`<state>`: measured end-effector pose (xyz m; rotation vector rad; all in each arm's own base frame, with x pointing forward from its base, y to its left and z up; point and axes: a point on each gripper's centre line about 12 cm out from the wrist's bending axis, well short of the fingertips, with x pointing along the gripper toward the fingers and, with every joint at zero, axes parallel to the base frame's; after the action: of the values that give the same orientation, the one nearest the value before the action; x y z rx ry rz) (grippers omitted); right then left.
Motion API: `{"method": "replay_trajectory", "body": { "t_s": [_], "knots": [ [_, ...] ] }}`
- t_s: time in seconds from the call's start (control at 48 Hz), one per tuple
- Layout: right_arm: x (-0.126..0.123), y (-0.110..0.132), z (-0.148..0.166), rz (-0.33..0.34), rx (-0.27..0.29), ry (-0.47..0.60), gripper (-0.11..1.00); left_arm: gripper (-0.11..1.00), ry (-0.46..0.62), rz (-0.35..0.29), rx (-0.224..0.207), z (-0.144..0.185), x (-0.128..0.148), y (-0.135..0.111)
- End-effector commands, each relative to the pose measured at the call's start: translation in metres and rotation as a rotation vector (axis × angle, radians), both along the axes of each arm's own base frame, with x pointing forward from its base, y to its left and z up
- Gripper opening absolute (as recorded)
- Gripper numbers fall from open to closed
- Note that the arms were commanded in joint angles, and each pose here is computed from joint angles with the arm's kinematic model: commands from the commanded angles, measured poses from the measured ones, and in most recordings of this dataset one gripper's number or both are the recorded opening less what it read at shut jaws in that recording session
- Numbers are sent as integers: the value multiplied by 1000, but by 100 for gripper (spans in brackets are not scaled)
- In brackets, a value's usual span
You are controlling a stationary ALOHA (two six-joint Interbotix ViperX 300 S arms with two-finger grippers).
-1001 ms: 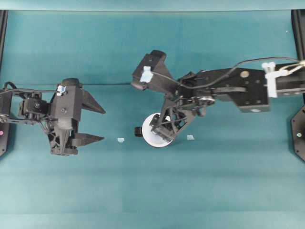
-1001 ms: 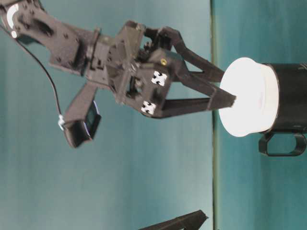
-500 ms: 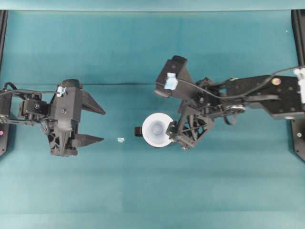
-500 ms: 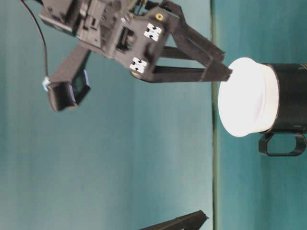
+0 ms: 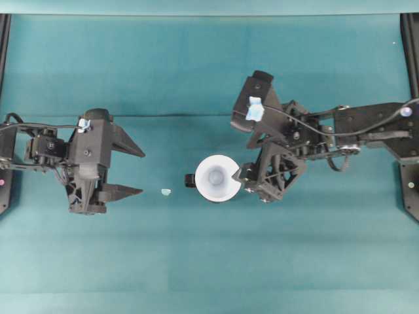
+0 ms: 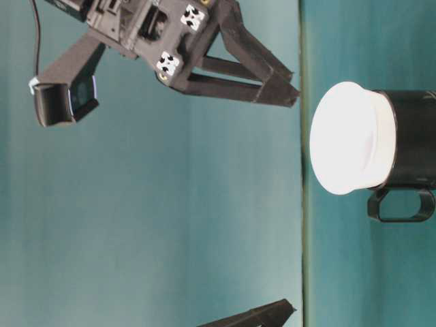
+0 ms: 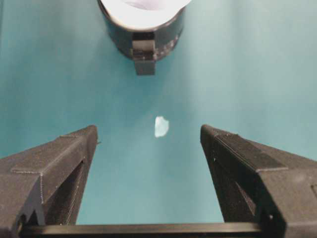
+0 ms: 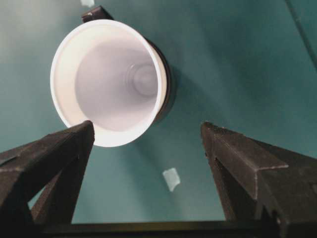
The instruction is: Put the paper cup into the moved cup holder.
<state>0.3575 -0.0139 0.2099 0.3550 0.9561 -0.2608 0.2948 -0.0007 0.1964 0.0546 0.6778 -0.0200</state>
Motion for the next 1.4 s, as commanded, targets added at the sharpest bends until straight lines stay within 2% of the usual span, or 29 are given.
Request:
{"method": "replay_trajectory", "body": {
  "t_s": [0.0,0.334,0.563,0.646,1.376],
  "knots": [
    [-2,0,13,20,-22,-45,93,83,-20,-4,1,5,3,-1],
    [-7,0,14,48,-59,-71,93,83,-23,-5,2,6,3,-1],
    [-6,7,16,160,-135,-92,93,83,-25,-5,2,7,3,-1],
    [-6,8,15,183,-151,-91,93,83,-28,-5,2,7,4,-1],
    [-7,8,15,189,-155,-85,93,83,-28,-5,2,7,4,-1]
  ]
}}
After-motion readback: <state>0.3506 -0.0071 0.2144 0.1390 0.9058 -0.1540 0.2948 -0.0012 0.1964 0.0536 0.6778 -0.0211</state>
